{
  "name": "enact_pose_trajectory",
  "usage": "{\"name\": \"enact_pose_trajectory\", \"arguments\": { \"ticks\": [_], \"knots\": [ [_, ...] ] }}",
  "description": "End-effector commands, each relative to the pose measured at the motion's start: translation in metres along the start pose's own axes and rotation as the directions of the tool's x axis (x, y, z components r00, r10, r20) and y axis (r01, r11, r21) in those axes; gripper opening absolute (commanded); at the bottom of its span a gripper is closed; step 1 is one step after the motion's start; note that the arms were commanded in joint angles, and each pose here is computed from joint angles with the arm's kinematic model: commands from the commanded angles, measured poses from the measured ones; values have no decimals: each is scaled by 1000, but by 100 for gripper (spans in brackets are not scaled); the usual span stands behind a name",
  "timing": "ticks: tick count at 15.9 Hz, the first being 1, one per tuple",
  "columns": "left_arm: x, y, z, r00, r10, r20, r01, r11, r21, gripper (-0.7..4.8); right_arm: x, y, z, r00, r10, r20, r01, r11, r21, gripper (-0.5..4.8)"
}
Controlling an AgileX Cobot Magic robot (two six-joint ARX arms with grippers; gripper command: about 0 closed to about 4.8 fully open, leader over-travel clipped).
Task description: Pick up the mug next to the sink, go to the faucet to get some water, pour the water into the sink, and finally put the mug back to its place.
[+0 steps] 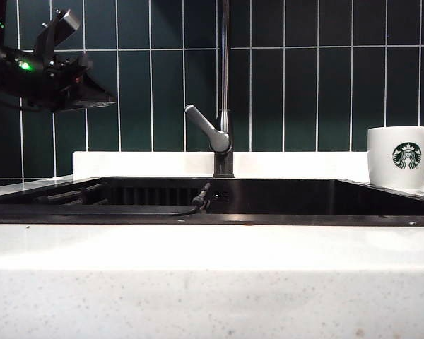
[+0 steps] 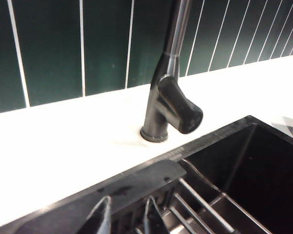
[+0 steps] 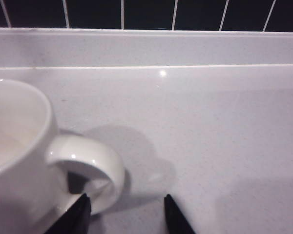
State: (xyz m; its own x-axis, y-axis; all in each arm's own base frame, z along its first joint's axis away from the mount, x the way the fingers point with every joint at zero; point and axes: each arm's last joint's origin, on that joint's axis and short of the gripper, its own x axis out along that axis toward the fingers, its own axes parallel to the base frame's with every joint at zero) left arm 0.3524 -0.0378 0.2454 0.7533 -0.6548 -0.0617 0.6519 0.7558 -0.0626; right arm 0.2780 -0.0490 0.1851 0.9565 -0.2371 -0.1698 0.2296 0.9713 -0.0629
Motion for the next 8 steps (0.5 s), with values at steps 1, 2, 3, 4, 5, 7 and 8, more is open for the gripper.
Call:
{"name": "enact_pose_trajectory", "arguments": {
  "ticks": [1,2,3,4,5,7,8],
  "knots": [
    [5,0,-7,999,-43,-10,43,999,-4,89,13,1,-1,1000,25,-1,-25,1000,3,203],
    [6,-1,-8,999,-49,-13,49,999,-6,89,14,1,-3,1000,26,-4,-26,1000,3,203],
    [7,-1,-9,999,-51,-15,51,999,-7,89,15,1,-5,1000,27,-10,-26,1000,3,203],
    [8,-1,-11,998,-59,-20,59,998,-11,89,17,1,-8,999,28,-17,-28,1000,2,203],
    [12,-2,-14,997,-70,-28,70,997,-17,91,21,2,-12,999,30,-32,-30,1000,1,203],
    [19,-2,-17,995,-97,-34,96,995,-26,94,27,3,-15,999,33,-39,-33,999,-3,203],
    [23,-1,-17,994,-101,-34,101,995,-26,94,30,3,-15,998,40,-37,-41,999,-3,203]
  ]
}}
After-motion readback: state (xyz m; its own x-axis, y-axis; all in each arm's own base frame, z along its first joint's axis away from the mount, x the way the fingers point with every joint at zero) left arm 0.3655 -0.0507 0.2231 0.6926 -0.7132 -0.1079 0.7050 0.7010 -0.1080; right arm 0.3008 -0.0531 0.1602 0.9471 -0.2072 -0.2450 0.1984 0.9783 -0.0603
